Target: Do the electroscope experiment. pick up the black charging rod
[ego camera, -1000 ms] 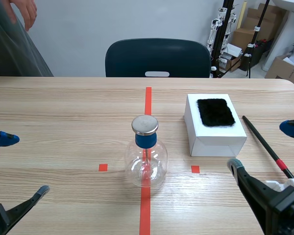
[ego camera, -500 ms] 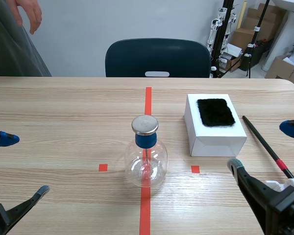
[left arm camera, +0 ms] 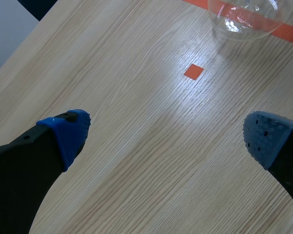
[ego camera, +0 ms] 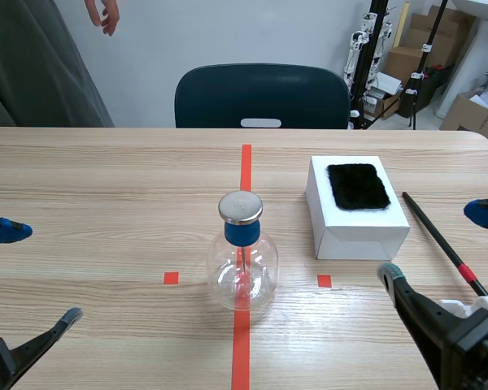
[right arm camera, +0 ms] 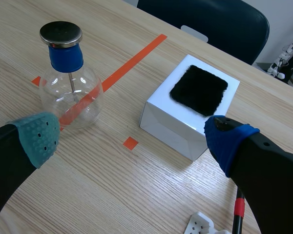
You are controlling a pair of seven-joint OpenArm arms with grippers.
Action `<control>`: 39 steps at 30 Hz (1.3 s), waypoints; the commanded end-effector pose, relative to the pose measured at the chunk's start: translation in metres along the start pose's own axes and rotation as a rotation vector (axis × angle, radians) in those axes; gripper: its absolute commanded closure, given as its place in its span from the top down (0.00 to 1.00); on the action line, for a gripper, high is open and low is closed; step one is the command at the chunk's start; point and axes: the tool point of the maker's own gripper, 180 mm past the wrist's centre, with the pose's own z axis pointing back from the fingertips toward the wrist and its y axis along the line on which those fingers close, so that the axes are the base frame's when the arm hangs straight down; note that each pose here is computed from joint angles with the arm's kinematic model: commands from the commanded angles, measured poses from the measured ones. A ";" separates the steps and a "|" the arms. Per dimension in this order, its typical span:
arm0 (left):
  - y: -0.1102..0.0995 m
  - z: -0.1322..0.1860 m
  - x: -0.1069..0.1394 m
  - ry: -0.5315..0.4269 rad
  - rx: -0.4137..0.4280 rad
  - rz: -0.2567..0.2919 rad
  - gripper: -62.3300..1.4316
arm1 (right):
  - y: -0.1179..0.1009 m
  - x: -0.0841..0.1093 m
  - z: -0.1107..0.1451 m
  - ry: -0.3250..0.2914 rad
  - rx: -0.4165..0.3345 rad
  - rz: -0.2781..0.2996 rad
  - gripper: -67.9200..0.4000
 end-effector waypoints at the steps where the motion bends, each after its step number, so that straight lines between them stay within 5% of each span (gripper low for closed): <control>1: 0.005 0.001 0.006 -0.022 0.012 -0.006 1.00 | -0.001 0.009 -0.001 -0.033 -0.002 0.003 0.89; 17: 0.005 0.000 0.003 -0.005 0.012 -0.006 1.00 | -0.006 0.013 -0.011 -0.031 0.010 0.006 0.89; 22: 0.005 0.000 0.001 0.008 0.012 -0.006 1.00 | -0.030 0.002 -0.028 0.088 -0.045 -0.013 0.89; 31: 0.005 0.001 -0.002 0.023 0.012 -0.006 1.00 | -0.072 -0.038 -0.040 0.390 -0.133 -0.027 0.89; 39: 0.005 0.001 -0.002 0.023 0.012 -0.006 1.00 | -0.104 -0.075 -0.036 0.565 -0.222 -0.092 0.89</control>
